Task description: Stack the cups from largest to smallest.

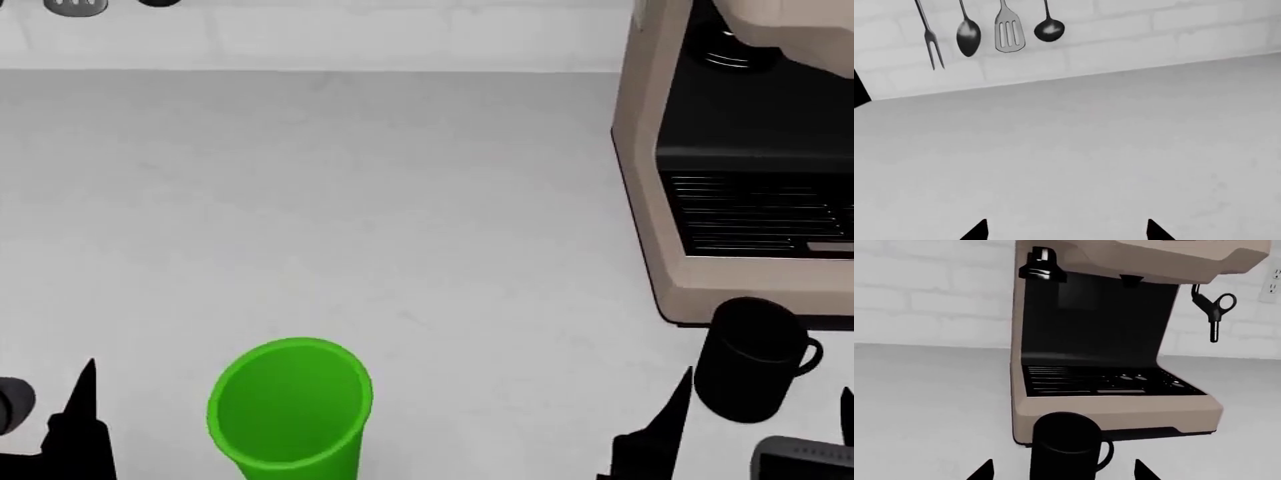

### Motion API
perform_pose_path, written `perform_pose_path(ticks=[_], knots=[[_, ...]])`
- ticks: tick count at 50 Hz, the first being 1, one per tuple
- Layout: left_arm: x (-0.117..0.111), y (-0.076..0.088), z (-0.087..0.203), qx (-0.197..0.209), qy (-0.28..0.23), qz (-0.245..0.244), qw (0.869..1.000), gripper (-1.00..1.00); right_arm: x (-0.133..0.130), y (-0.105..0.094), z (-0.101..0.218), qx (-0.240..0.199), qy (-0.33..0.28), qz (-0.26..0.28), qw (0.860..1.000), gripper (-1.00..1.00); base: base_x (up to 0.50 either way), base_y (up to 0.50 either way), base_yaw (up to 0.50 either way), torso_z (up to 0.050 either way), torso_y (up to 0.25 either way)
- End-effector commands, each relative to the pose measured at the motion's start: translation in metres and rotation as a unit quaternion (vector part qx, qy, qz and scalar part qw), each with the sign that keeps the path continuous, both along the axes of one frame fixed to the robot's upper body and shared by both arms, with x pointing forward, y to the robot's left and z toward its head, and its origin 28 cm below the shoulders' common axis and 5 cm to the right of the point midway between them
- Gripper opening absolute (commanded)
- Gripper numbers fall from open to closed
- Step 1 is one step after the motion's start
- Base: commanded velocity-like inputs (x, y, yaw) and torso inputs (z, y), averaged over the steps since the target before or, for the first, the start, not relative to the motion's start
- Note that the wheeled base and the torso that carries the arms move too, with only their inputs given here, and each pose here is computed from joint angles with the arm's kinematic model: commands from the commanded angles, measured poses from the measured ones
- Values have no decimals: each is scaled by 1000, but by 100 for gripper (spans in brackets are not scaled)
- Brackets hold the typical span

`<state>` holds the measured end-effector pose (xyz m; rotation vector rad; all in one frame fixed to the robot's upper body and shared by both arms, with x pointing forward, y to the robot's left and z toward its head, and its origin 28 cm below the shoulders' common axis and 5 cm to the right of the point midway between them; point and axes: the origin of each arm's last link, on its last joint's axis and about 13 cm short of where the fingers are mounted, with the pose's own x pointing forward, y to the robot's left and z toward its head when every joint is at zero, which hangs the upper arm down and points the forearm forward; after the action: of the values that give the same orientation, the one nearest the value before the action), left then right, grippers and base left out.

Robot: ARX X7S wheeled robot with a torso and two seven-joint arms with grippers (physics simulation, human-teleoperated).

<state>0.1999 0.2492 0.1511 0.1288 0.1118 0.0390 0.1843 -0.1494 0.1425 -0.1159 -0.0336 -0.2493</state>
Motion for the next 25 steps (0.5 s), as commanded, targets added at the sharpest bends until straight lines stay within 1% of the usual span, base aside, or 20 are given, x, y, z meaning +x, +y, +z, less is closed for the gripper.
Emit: perform_pose_path(ticks=[1,4,5,9,13,15,19,25], knots=[[2,3,2,-11,-3,9,1000,100,10,-9,-14,19,39,-26,999,100,0,0,0,0,0],[1,6,4,-12,-5,14,1000,100,15,-11,-13,24,44,-27,998,100,0,0,0,0,0],[0,8,5,-12,-7,16,1000,100,18,-11,-13,19,55,-19,998,100,0,0,0,0,0],[1,10,6,-14,-9,20,1000,100,25,-14,-14,12,71,-13,997,100,0,0,0,0,0],[1,10,6,-17,-7,21,1000,100,33,-18,-17,21,86,-12,996,100,0,0,0,0,0],[1,11,6,-17,-8,20,1000,100,37,-19,-21,18,96,-7,995,100,0,0,0,0,0],[1,13,7,-17,-9,23,1000,100,45,-22,-23,24,101,-11,995,100,0,0,0,0,0],[3,11,7,-18,-8,24,1000,100,54,-21,-29,30,114,-7,993,100,0,0,0,0,0]])
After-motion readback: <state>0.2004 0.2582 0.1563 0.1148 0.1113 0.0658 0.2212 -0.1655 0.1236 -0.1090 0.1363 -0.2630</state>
